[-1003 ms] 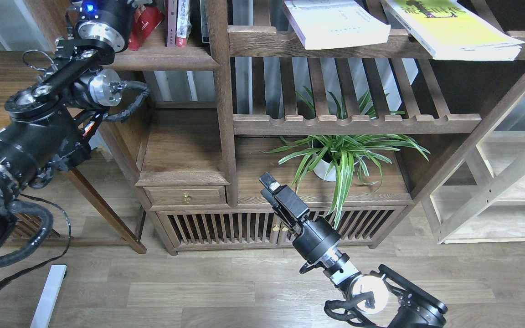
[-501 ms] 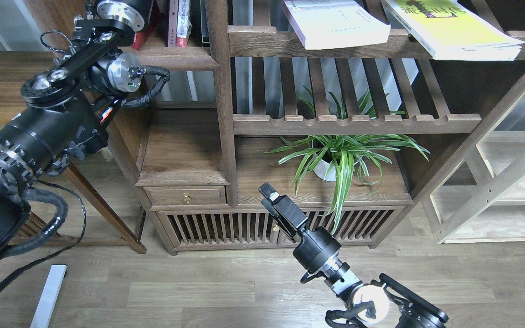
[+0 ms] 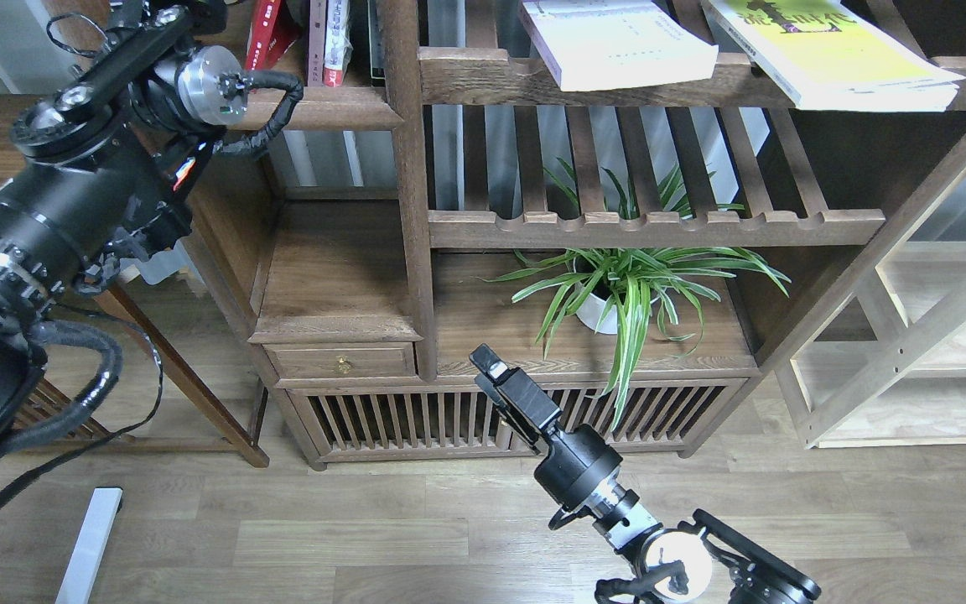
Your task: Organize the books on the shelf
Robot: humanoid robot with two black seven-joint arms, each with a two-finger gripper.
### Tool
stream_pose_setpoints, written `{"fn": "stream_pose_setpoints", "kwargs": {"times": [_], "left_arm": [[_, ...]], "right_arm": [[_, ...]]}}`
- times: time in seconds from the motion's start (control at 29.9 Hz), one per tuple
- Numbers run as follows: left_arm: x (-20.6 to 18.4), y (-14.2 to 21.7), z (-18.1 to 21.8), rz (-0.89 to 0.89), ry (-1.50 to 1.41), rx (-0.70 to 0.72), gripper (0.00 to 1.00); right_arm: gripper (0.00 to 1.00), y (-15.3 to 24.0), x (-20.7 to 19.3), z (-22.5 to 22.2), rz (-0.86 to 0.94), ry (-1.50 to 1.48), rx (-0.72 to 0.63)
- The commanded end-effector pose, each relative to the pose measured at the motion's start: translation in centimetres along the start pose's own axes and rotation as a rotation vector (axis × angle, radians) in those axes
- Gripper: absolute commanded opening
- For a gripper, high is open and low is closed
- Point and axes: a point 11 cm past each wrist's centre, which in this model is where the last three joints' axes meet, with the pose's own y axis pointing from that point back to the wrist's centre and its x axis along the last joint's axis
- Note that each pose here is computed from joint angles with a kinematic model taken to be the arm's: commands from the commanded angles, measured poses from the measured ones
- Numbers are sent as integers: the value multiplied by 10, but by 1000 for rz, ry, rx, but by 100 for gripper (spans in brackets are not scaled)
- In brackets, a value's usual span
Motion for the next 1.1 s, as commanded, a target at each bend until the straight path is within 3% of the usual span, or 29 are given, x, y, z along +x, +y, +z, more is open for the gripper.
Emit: {"fn": "stream_pose_setpoints", "kwargs": {"times": [0.0,0.27,0.5,0.7,0.94,1.07], "left_arm": [[-8,-3,16,-21,44,-36,77],[6,2,49,-73,39,-102,83],[6,25,62,-133,139,-119,98],[3,50,79,-176,248,-154,99],[-12,87,94,-261,618,-157,99],[-19,114,88,-404,712,-152,99]], "right_arm": [[84,1,1,-7,3,6,18],[85,-6,-6,-29,-20,23,74],[85,-8,-11,-49,-37,30,133],[85,-11,-25,-61,-80,29,175],[85,-13,-38,-73,-122,23,224],[85,-12,-44,-88,-138,32,268]]}}
